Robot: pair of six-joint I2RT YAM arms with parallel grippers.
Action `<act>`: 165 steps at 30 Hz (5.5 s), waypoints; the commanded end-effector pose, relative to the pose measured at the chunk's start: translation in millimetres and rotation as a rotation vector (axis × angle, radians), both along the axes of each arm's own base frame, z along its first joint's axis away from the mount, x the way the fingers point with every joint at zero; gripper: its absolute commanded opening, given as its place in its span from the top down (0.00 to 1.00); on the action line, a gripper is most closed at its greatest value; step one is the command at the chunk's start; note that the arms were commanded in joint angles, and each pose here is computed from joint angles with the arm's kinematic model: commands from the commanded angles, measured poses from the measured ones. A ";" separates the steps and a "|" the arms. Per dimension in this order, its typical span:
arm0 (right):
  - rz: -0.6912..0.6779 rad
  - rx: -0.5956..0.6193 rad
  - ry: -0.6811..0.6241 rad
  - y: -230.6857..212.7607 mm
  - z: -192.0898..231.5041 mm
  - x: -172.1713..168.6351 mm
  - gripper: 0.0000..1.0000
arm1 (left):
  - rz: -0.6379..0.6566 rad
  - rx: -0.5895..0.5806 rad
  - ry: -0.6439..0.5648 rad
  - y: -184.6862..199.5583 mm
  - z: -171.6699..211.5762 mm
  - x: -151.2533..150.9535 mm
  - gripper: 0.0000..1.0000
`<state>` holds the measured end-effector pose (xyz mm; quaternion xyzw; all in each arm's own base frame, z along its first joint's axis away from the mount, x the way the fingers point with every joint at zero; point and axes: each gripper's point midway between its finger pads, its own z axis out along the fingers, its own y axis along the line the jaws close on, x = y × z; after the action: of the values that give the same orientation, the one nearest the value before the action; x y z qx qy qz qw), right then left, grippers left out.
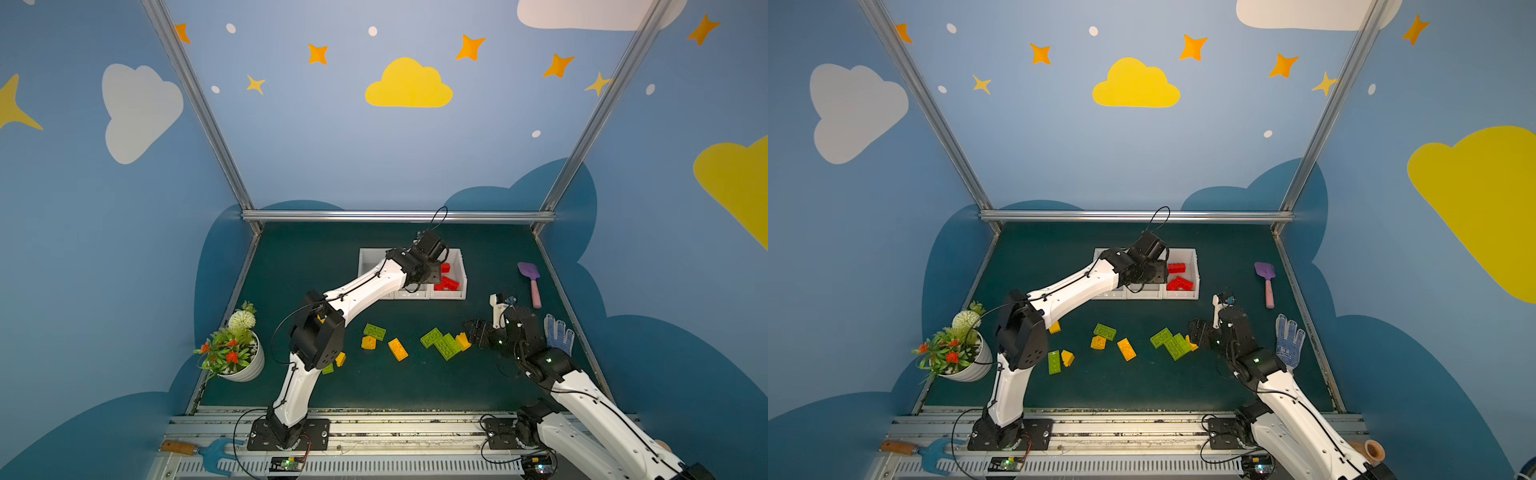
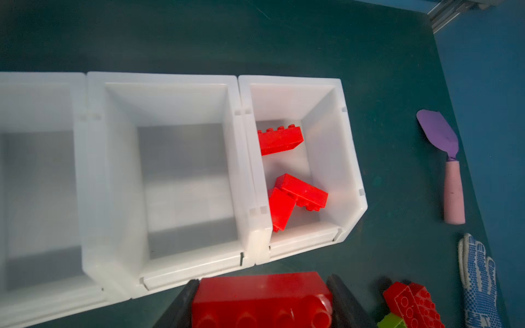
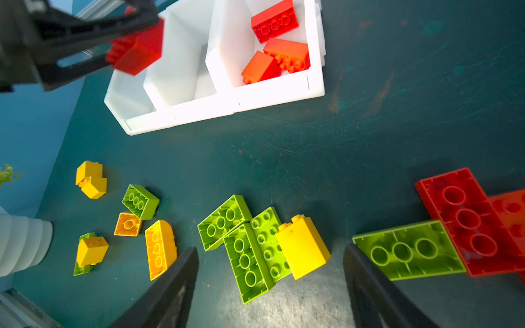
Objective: Sort the legos into containers by color
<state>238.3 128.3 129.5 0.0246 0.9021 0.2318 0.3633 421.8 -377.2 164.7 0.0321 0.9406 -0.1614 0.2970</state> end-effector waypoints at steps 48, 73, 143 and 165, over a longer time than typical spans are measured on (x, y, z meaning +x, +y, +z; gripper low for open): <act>-0.419 -0.044 0.263 -93.6 -40.1 17.1 0.16 | -0.004 -0.209 -0.016 50.4 24.8 -72.9 0.11; -0.471 -0.004 0.456 -100.0 -86.0 21.7 0.15 | 0.098 -0.129 0.037 147.8 -47.3 -162.8 0.10; -0.066 -0.303 0.240 46.1 18.5 214.3 0.43 | 0.330 -0.094 -0.109 252.5 -28.3 -196.1 0.00; -0.072 -0.322 0.299 52.0 18.4 230.4 0.21 | 0.274 -0.157 -0.100 239.0 -23.4 -198.3 0.00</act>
<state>483.8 189.3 133.8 0.0271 0.9672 0.0741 0.2413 218.1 -128.9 128.9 -0.1206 0.9112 -0.1686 0.3560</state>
